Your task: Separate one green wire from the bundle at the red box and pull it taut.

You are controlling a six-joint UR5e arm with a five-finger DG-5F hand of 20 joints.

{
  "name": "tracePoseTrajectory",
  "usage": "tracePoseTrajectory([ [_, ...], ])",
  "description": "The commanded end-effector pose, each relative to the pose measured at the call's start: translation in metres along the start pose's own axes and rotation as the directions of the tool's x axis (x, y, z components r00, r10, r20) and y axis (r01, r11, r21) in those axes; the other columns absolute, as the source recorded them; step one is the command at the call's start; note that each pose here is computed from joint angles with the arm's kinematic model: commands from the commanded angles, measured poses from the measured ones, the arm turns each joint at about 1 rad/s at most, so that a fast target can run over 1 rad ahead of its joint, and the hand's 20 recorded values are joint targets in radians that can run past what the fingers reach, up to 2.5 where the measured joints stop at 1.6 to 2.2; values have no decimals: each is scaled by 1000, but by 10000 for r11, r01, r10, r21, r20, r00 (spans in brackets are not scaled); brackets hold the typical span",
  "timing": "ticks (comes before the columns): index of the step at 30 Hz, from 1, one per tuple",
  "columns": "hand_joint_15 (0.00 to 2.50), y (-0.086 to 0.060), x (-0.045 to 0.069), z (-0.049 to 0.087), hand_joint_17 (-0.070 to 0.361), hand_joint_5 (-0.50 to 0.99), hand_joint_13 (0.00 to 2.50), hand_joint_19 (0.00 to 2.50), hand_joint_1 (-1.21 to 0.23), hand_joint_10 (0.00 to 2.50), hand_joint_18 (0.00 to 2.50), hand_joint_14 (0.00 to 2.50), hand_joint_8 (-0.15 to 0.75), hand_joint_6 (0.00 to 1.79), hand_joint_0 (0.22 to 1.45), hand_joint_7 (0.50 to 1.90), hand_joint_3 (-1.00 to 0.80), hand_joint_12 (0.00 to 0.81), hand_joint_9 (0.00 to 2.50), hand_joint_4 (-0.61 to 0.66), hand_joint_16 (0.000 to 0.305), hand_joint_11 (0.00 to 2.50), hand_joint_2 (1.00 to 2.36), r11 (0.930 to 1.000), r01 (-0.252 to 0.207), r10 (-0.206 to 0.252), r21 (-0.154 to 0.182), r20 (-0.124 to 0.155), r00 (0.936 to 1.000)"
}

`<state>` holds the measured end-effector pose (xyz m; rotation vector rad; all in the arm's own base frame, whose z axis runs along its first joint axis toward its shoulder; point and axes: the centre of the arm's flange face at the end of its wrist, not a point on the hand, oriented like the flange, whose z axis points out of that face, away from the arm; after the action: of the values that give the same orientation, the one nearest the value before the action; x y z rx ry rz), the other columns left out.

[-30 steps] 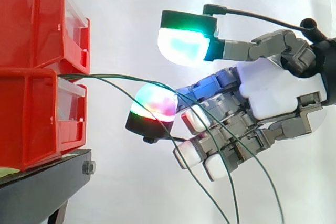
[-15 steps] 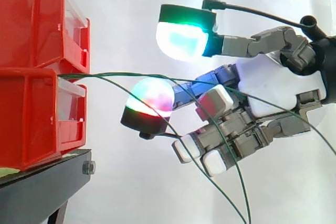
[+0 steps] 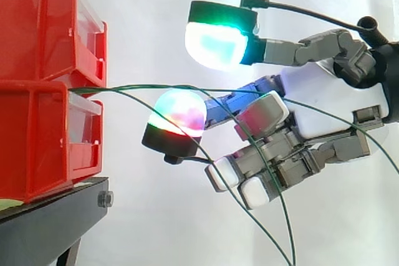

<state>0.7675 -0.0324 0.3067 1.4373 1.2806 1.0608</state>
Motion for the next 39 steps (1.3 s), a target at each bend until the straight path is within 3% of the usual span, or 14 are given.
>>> tracePoseTrajectory([
  [1,562,-1,2,0,114,-218,855,526,-463,23,698,24,300,757,557,736,-500,334,1265,126,51,1119,1000,10000,-48,48,16,-55,10000],
  [8,619,0,0,-1,117,-230,871,540,-542,9,700,23,280,788,540,703,-500,342,1315,122,52,1391,1000,10000,-82,82,16,-40,10000],
  [18,650,0,-3,0,113,-234,879,547,-676,0,709,25,256,812,570,668,-500,334,1326,111,50,1467,1000,9998,-180,180,35,-55,9998],
  [28,667,3,-5,-2,108,-234,895,565,-735,308,734,23,250,872,656,643,-222,332,1256,103,48,1398,1021,9994,-351,351,14,-104,9993],
  [33,674,18,-7,-11,108,-230,892,567,-748,342,736,25,256,877,646,643,-323,334,1242,124,48,1359,1014,9996,-281,281,1,-122,9995],
  [39,681,20,-10,-17,108,-222,893,565,-738,336,738,24,267,899,638,646,-333,331,1239,97,48,1364,1014,9996,-114,116,265,-65,9999],
])
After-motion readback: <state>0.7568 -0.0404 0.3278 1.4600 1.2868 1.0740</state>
